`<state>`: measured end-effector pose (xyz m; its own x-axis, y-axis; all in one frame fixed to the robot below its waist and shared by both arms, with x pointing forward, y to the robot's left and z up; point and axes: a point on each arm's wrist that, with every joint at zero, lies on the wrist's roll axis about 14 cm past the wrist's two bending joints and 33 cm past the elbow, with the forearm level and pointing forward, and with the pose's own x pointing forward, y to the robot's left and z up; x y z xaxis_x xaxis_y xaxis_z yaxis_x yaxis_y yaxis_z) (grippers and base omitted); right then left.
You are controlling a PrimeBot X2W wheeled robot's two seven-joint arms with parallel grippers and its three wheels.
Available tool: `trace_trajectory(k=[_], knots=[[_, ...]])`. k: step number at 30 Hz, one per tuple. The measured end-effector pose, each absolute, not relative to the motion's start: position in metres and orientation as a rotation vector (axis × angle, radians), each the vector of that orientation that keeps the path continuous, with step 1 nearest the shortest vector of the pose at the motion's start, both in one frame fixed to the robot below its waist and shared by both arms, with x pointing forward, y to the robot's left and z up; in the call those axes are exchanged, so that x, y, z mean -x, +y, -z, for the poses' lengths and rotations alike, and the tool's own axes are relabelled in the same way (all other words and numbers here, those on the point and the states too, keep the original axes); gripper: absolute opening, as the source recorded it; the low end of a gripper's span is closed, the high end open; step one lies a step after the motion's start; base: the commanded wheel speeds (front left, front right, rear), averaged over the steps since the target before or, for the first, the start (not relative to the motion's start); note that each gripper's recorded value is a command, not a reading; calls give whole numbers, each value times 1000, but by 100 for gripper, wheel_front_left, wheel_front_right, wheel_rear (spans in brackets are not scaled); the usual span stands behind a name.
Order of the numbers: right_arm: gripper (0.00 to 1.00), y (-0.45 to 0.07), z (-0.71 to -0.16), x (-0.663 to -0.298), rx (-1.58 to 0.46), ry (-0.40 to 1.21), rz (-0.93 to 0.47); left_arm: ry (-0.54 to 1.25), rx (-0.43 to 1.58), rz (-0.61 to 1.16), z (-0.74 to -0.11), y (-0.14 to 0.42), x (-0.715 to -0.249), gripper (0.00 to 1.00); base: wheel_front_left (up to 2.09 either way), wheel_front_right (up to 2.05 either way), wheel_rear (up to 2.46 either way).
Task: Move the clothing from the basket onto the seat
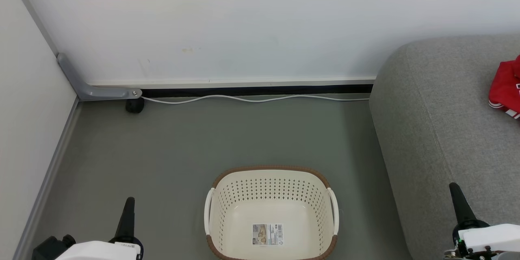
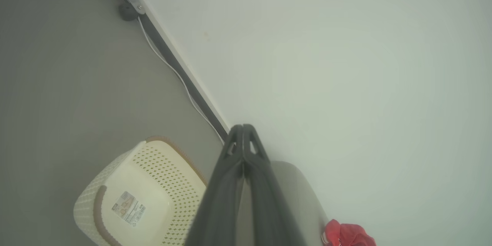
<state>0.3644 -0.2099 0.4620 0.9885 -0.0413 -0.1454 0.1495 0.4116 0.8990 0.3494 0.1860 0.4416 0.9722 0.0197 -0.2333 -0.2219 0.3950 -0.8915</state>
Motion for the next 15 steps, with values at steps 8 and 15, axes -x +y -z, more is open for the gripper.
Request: trace_trajectory(k=[8,15], knots=[[0,-209,-465,-367,-1238,94,120,185,1244,-141,-447,186,-354,0,0,0,0],[0,-207,-469,-370,-1316,84,111,162,1327,-119,-455,185,-361,0,0,0,0]])
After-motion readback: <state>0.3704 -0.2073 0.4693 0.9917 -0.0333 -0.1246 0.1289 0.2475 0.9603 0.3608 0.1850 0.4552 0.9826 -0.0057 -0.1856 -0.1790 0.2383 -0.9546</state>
